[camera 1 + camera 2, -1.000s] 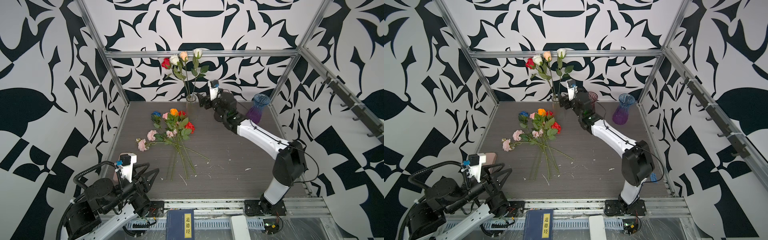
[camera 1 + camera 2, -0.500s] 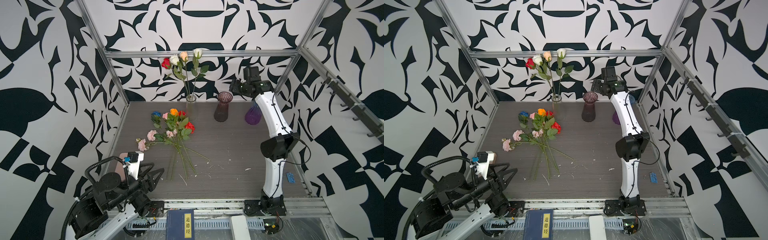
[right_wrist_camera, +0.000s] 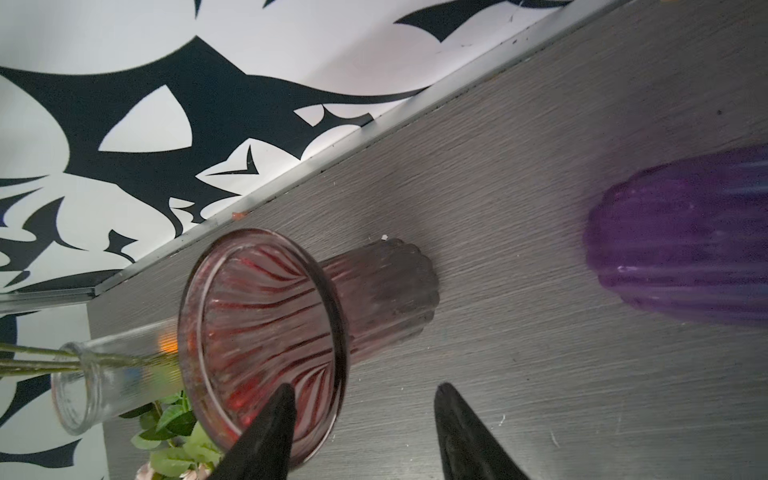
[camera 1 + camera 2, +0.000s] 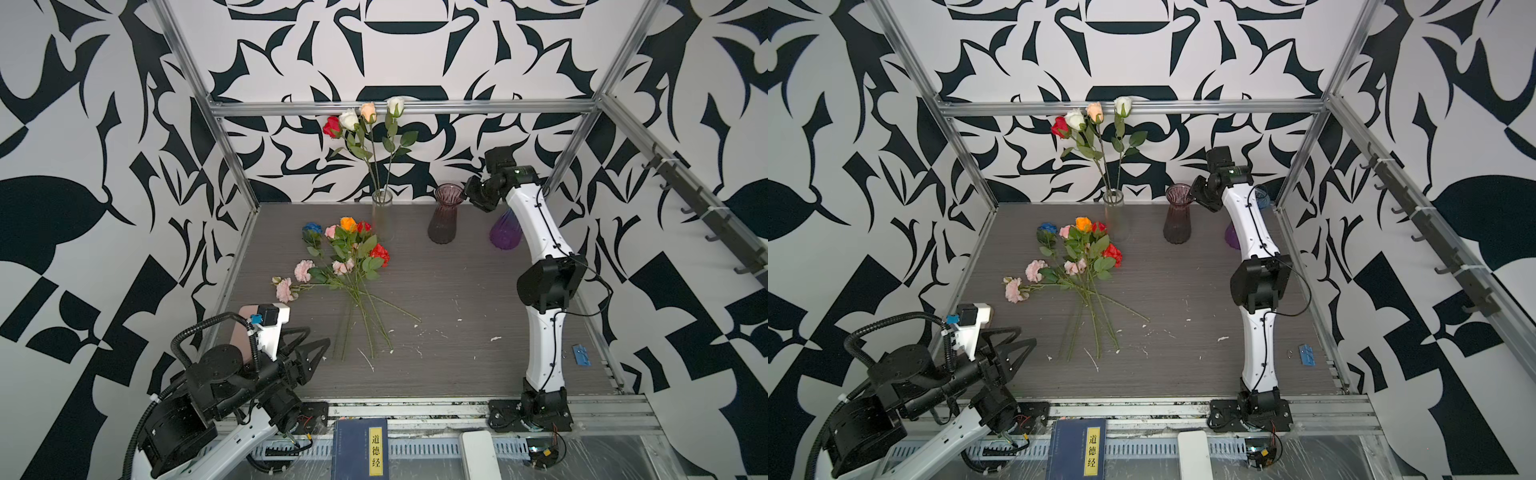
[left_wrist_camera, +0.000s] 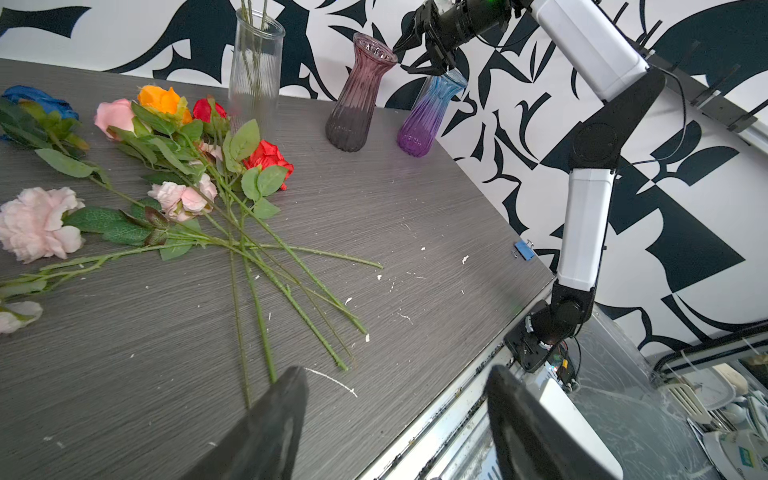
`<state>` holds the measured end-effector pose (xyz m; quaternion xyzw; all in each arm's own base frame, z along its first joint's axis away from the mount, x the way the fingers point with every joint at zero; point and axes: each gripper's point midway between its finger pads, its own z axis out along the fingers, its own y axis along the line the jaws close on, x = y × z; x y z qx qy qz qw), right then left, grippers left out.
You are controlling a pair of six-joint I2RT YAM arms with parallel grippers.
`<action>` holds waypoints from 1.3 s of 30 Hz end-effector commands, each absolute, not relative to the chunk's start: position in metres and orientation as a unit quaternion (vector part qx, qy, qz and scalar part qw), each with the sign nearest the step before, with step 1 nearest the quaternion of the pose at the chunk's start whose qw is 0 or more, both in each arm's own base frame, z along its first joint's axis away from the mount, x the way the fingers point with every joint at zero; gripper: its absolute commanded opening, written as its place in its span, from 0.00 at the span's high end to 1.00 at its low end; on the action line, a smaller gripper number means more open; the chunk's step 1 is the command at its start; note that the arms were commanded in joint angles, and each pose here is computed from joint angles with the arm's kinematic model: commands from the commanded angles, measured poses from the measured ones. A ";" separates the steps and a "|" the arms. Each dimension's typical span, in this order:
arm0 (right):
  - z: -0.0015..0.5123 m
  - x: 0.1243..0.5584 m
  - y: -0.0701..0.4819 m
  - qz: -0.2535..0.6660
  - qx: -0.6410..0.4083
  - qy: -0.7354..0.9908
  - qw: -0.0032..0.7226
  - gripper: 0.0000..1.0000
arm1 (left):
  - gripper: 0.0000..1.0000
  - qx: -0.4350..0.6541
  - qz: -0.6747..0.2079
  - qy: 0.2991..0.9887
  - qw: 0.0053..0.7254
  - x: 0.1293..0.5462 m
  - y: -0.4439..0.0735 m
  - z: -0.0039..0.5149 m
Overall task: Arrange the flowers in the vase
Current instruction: 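Release the clear vase and grasp the dark purple vase rim with the right gripper, then slide the dark purple vase nearer the robot beside the flower bunch, right gripper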
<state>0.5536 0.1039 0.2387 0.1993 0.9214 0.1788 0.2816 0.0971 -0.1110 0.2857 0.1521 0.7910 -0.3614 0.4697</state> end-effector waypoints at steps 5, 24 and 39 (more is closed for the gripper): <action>0.233 0.556 0.109 0.192 0.218 0.917 0.274 0.55 | 0.28 0.150 -0.362 0.791 0.470 0.096 -0.110 0.285; 0.210 0.555 0.120 0.195 0.218 0.924 0.248 0.72 | 0.28 0.151 -0.364 0.790 0.469 0.095 -0.110 0.285; 0.253 0.528 0.110 0.182 0.216 0.916 0.285 1.00 | 0.28 0.149 -0.364 0.790 0.470 0.095 -0.109 0.285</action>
